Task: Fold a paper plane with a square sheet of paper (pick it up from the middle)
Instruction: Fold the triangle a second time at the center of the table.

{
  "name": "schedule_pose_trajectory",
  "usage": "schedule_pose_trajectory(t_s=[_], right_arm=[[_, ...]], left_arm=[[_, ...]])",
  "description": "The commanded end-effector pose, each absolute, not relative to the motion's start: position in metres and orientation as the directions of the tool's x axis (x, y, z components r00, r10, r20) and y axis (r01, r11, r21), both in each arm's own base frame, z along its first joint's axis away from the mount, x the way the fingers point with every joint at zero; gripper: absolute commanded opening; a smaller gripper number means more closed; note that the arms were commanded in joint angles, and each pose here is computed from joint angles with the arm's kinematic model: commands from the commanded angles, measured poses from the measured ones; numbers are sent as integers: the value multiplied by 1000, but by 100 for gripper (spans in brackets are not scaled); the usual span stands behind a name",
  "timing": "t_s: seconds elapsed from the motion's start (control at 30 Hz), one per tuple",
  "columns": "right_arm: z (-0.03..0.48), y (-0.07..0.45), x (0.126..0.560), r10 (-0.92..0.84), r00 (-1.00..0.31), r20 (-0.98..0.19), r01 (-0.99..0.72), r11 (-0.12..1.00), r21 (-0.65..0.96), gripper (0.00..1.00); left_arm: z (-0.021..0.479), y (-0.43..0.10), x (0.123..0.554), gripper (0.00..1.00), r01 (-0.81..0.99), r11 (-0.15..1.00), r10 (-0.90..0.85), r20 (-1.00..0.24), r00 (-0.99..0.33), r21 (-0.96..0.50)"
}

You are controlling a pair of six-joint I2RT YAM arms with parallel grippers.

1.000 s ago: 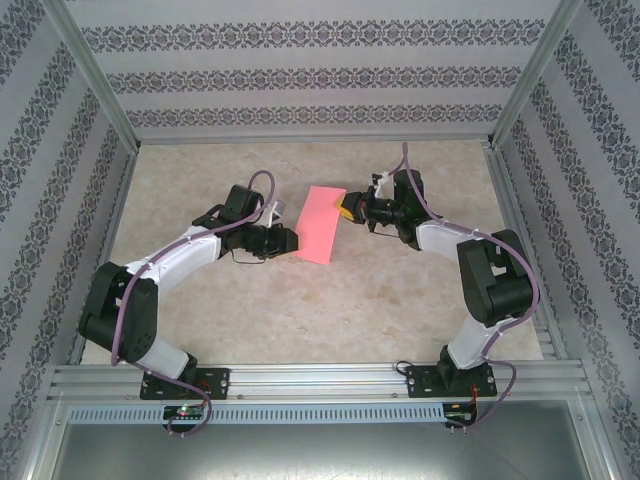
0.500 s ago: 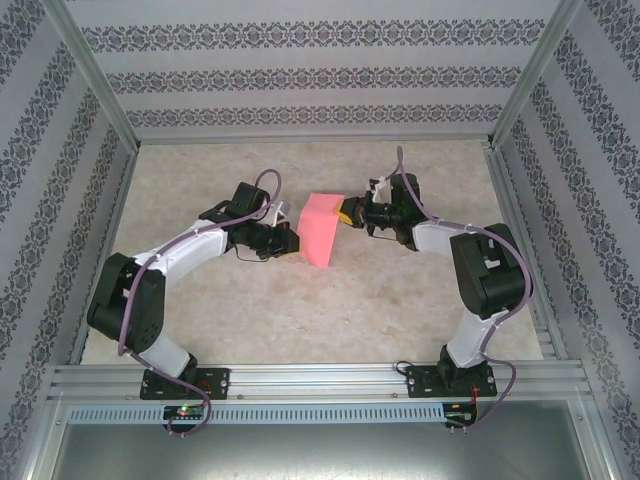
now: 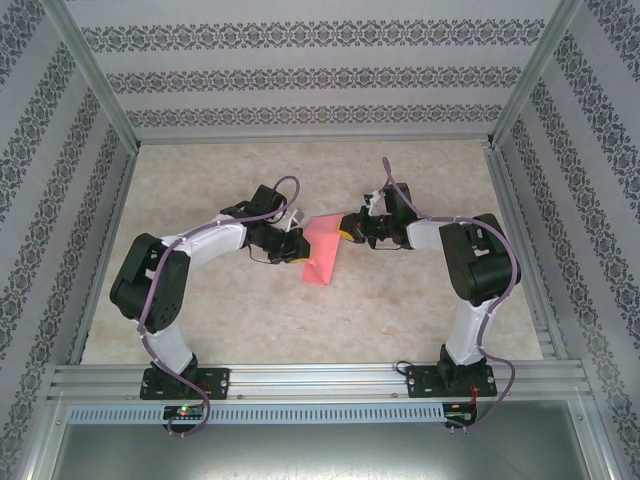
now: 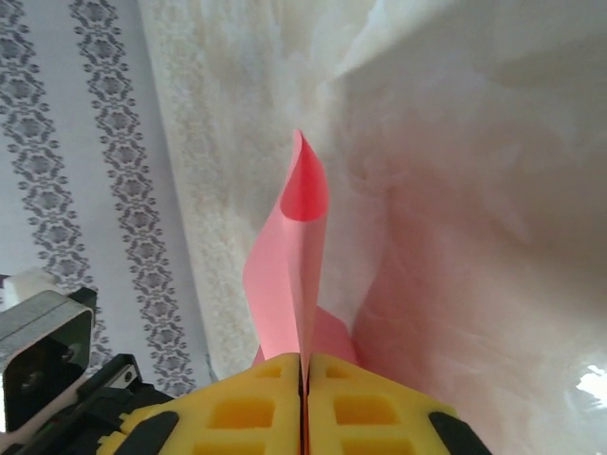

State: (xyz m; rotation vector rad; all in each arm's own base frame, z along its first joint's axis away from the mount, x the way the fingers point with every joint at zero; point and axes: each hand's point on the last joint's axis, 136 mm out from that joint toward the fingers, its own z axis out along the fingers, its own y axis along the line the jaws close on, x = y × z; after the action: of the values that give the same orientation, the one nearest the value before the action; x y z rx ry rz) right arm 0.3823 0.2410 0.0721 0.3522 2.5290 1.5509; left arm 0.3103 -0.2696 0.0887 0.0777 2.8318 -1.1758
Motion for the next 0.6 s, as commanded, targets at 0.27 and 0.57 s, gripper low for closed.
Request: schedule_pose_trajectory(t_s=[0.27, 0.57], right_arm=[[57, 215, 389, 225, -967, -118, 56, 645, 762, 32], [60, 161, 374, 229, -957, -176, 103, 840, 532, 47]], left_arm=[[70, -278, 310, 9, 58, 707, 35, -48, -998, -704], [64, -278, 309, 9, 51, 710, 38, -34, -999, -702]])
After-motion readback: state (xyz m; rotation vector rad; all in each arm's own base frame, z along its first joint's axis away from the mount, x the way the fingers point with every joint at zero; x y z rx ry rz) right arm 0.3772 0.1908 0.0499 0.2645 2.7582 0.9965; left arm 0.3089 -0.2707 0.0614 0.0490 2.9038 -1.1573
